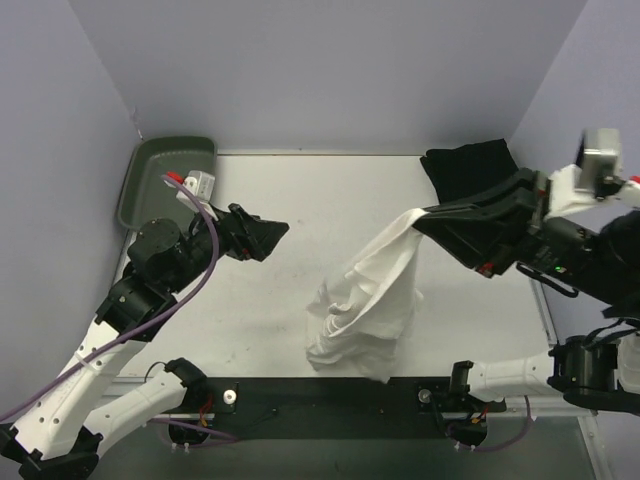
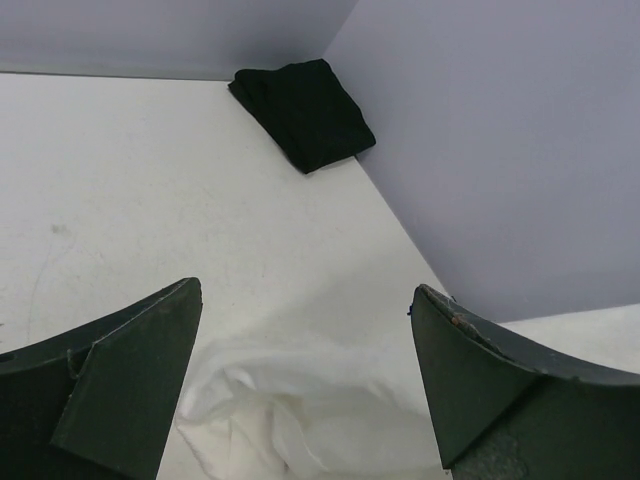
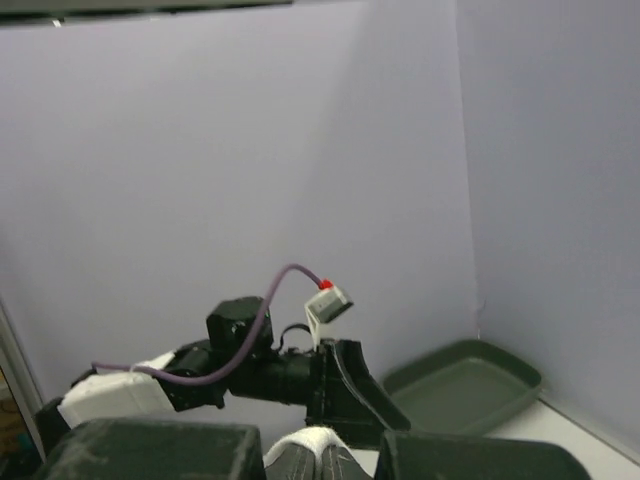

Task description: Fold and stack the t-shirts

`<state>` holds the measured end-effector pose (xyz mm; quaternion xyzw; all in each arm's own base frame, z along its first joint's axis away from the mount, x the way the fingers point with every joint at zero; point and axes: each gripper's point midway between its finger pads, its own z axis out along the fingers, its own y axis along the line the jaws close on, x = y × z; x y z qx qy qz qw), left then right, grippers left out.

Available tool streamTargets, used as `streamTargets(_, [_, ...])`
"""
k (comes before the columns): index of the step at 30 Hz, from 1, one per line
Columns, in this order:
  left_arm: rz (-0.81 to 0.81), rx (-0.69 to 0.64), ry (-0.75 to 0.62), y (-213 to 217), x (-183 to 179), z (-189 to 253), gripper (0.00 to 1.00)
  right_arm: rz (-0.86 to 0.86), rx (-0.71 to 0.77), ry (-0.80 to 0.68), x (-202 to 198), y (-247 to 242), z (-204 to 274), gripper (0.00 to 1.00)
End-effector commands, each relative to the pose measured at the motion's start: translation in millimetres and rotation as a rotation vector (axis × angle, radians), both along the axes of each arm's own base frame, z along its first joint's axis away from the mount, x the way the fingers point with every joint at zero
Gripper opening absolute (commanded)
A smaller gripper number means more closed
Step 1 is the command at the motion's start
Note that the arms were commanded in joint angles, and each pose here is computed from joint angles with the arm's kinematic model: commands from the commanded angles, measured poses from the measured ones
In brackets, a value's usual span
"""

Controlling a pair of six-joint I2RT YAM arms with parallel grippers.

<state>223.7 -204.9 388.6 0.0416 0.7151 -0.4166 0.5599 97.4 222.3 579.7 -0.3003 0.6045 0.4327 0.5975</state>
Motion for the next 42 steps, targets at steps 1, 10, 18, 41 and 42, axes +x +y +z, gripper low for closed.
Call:
streamTargets(1, [0.006,0.028,0.041,-1.4,3.0,-16.5,0.95,0.006,0.214,-0.085,-10.5,-27.0,56.7,0.00])
streamTargets(10, [-0.019,0.022,0.064,-9.6,5.2,-28.0,0.94,-0.592,0.040,-0.017,94.0,-61.6,-13.4,0.00])
streamTargets(18, [-0.010,0.024,0.066,-6.8,4.1,-33.8,0.94,-0.836,-0.048,0.408,227.3,-81.3,-146.1,0.00])
streamTargets(41, [0.032,0.184,0.302,8.1,-6.4,-159.1,0.93,-1.106,-0.572,0.678,214.5,-130.8,-294.5,1.00])
streamTargets(42, [0.024,0.169,0.325,6.7,-10.3,-166.0,0.93,-1.101,-0.569,0.680,189.4,-136.9,-292.4,1.00])
